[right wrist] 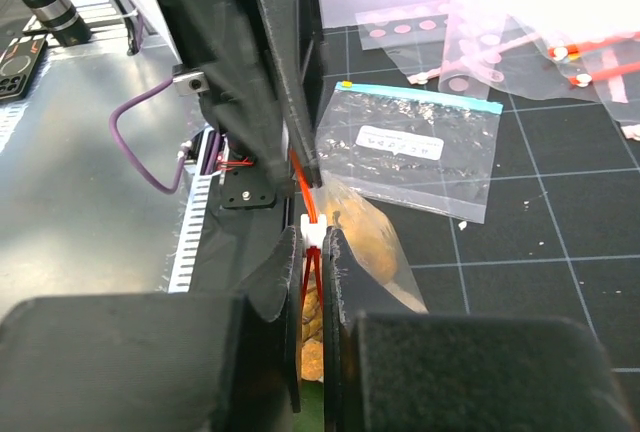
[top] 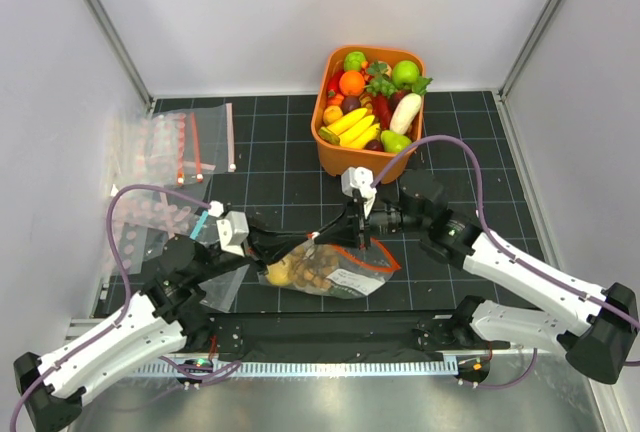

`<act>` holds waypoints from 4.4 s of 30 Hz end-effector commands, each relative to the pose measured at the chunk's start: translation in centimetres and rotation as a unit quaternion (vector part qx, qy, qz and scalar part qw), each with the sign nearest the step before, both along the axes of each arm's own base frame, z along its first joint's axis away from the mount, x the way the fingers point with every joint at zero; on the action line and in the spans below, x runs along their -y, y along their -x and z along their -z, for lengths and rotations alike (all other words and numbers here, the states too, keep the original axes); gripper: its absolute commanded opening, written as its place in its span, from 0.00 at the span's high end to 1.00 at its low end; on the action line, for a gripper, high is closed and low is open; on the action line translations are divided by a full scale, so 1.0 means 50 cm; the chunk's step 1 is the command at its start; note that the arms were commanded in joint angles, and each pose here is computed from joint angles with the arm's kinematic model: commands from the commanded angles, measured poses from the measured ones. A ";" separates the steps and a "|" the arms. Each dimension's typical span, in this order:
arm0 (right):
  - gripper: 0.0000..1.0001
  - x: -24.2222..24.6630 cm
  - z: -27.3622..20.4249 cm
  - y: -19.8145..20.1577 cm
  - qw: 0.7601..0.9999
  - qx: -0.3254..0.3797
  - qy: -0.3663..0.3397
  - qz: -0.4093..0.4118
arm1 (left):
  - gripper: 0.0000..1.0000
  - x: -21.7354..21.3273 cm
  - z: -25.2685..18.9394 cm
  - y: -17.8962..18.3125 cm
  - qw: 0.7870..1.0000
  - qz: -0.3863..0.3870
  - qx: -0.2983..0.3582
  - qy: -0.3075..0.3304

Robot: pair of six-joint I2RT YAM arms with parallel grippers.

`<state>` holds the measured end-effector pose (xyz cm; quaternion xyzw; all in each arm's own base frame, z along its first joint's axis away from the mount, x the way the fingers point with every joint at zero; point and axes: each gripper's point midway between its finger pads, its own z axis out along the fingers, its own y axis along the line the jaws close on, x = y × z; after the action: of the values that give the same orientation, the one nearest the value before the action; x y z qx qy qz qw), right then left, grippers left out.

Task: Place the food in the zip-top bag and seal the zipper
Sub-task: Zip the zipper food storage bag at the center of the board.

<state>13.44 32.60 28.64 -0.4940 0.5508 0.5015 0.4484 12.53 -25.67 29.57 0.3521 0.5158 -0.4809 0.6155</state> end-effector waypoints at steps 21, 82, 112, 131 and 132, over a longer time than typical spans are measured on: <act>0.99 -0.011 -0.032 -0.021 0.999 0.022 -0.003 0.026 | 1.00 -0.161 -0.057 -0.071 0.969 -0.220 0.010 0.112; 0.99 -0.014 -0.035 0.000 1.000 0.019 -0.007 -0.003 | 1.00 0.012 -0.033 0.001 0.999 0.011 0.029 0.033; 0.99 -0.001 -0.018 -0.021 0.998 0.006 0.050 0.031 | 1.00 -0.224 -0.016 -0.121 0.938 -0.327 -0.032 0.109; 0.99 0.036 0.057 -0.099 0.961 -0.081 0.207 0.164 | 1.00 -0.353 0.003 -0.144 0.873 -0.468 -0.065 0.125; 0.99 0.054 0.070 -0.112 0.951 -0.082 0.228 0.193 | 1.00 -0.354 0.002 -0.144 0.873 -0.467 -0.064 0.126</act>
<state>18.40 32.75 25.89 -0.4568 0.7124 0.3687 0.3846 19.36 -11.48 27.05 0.0235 0.6141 -0.2610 0.7444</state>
